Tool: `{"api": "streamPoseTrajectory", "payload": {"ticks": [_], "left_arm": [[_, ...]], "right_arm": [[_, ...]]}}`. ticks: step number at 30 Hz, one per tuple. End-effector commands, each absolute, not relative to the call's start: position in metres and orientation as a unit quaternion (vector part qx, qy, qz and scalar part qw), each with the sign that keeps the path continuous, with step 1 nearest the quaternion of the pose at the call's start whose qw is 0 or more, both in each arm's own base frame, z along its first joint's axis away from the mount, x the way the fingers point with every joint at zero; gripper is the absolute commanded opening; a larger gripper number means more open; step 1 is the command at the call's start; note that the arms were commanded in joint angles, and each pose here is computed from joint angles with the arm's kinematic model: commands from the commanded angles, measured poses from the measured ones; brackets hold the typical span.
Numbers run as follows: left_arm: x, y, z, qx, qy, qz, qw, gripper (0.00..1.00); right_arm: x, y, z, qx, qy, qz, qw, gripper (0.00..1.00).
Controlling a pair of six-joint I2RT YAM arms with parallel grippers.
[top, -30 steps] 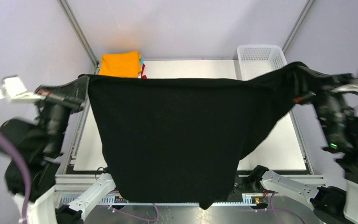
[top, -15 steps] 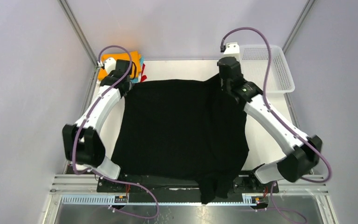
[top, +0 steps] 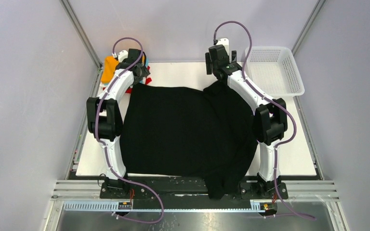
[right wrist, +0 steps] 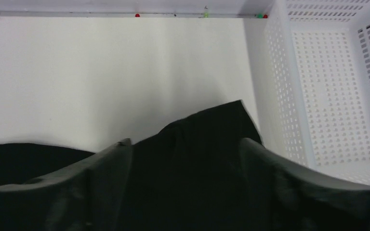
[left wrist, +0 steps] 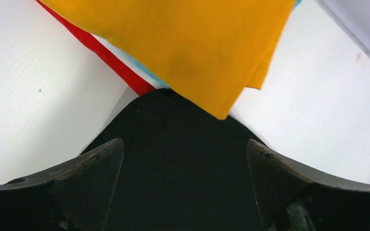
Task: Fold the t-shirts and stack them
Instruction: Flatten out the tshirt
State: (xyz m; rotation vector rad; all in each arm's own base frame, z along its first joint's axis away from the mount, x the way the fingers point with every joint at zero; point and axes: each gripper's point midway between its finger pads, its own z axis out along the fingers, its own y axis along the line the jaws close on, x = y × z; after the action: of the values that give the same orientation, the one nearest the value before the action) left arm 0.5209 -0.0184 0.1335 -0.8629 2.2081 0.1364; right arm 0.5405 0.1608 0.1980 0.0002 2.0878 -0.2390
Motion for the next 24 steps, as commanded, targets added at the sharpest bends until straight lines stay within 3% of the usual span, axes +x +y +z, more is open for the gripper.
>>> {"api": "streamPoseTrajectory", "payload": {"ticks": [1,6,12,18,24], "left_arm": [[0.511,-0.023,0.201,-0.336,0.842,0.006,0.421,0.99],[0.457,-0.044,0.189,-0.319,0.854,-0.058,0.406,0.99],[0.385,-0.075,0.157,-0.286,0.873,-0.110,0.379,0.99],[0.339,-0.112,0.115,-0.248,0.902,-0.134,0.326,0.99],[0.334,-0.132,0.072,-0.240,0.920,-0.144,0.275,0.99]], "right_arm": [[0.524,0.163,0.241,0.014,0.859,-0.059,0.508,0.99],[0.468,0.175,0.228,0.012,0.878,0.041,0.477,0.99],[0.364,0.192,0.142,0.036,0.923,0.162,0.348,0.99],[0.294,0.190,0.084,0.044,0.949,0.164,0.268,0.99],[0.266,0.181,0.043,0.070,0.967,0.136,0.206,1.00]]}}
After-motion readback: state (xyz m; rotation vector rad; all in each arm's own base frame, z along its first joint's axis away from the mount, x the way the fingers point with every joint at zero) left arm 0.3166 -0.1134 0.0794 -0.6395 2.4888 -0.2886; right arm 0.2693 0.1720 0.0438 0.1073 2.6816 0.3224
